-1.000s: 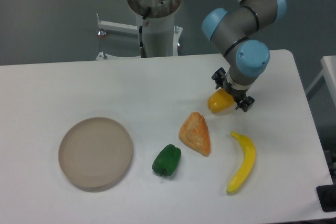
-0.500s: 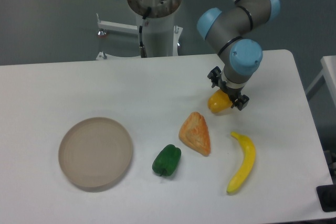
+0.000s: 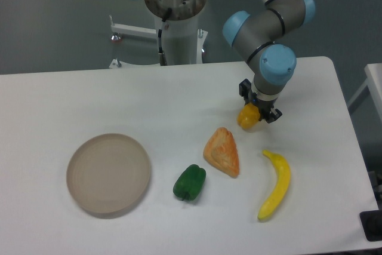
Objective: Pick up the yellow pepper from the table
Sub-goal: 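Lift the grasped yellow pepper up off the table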
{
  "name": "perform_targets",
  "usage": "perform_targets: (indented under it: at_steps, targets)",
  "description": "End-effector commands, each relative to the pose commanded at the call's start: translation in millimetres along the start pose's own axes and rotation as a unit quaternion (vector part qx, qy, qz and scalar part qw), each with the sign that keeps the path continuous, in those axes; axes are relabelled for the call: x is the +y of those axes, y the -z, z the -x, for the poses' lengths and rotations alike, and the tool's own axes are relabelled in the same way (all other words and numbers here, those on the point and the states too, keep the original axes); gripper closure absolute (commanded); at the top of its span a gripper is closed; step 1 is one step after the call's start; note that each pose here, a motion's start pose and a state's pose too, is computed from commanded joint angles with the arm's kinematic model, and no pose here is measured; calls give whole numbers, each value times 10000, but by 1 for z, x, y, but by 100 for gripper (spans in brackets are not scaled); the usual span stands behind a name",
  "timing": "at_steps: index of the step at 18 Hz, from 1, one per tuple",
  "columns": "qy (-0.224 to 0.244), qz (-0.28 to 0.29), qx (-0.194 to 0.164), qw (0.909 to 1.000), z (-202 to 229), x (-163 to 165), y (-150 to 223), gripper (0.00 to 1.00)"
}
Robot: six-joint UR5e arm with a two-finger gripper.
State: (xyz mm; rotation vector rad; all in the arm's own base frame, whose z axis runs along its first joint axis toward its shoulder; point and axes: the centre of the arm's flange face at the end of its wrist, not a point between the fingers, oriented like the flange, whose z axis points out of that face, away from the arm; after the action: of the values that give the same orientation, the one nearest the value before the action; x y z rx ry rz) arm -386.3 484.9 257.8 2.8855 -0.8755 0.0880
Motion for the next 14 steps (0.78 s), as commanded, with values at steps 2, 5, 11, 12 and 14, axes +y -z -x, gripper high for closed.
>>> perform_targets:
  at_steps: [2,5,11,12,14]
  targets:
    - [92,-52,-177,9998,12,1,24,56]
    - [245,-368,-217,9988,32,13,56,56]
    - [473,-832,-348,9948,58,20,91,56]
    - [524,-884,-376,9940,60,19,94,56]
    - [563,-1024,-442,9922,67,20,100,56]
